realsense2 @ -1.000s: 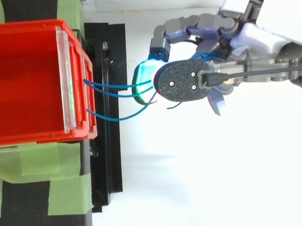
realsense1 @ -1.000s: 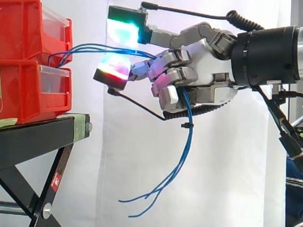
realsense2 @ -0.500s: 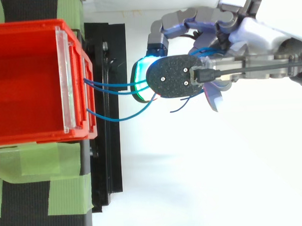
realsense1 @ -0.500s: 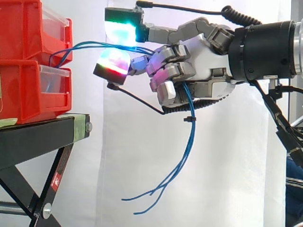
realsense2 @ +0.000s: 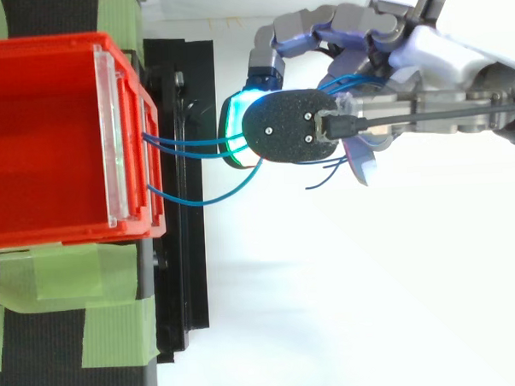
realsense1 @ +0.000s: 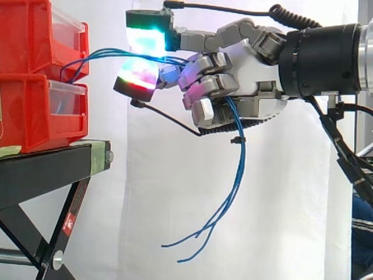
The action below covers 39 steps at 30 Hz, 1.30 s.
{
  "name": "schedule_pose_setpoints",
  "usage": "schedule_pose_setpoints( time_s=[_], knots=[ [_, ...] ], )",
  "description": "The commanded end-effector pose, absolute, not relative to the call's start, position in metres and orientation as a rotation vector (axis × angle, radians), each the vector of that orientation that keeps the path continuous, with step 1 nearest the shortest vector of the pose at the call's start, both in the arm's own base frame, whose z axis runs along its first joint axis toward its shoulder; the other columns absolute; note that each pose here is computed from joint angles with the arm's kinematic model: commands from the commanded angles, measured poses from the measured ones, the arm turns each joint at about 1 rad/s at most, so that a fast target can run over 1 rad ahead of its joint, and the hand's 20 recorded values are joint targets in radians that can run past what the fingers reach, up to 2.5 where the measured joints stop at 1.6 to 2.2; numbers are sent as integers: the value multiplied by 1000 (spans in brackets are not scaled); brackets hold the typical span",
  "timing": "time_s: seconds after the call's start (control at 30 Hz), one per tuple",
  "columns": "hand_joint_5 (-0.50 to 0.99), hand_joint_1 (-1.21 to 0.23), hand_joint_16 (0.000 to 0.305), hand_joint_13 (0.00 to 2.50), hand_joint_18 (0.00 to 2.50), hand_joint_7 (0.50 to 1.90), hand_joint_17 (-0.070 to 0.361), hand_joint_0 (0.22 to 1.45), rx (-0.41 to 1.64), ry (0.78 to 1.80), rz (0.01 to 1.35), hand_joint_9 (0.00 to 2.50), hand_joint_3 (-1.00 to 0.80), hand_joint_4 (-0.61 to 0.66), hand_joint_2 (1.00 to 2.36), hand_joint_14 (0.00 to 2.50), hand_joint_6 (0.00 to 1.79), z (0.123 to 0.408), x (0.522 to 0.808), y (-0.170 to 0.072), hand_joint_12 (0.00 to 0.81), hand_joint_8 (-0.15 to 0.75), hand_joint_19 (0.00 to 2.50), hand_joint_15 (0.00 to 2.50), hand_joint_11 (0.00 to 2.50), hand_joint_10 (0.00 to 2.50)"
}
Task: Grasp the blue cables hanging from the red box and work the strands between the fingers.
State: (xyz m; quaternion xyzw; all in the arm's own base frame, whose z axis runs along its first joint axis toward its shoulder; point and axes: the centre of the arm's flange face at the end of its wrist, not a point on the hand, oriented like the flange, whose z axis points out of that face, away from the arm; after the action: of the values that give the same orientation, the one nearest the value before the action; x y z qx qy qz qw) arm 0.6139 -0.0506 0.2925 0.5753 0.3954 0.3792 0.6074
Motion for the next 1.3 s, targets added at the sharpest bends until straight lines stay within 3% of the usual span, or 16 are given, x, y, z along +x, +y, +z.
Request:
schedule_pose_setpoints(
  time_s=[0.0, 0.3, 1.27],
  knots=[
    [90, -640, 222, 1800, 2419, 1205, 167, 917, 1329, 915, 876, 1372, -336, 234, 1026, 2500, 652, 292, 614, -50, 622, 548, 660, 1605, 2500, 2500],
    [49, -680, 222, 1800, 2419, 1136, 167, 903, 1329, 914, 878, 1372, 29, 207, 1030, 2500, 894, 292, 614, -50, 622, 548, 660, 1605, 2500, 2500],
    [111, -701, 222, 1800, 2419, 1138, 167, 907, 1283, 951, 859, 1372, 310, 132, 1013, 2500, 999, 294, 616, -34, 622, 548, 660, 1605, 2500, 2500]
  ],
)
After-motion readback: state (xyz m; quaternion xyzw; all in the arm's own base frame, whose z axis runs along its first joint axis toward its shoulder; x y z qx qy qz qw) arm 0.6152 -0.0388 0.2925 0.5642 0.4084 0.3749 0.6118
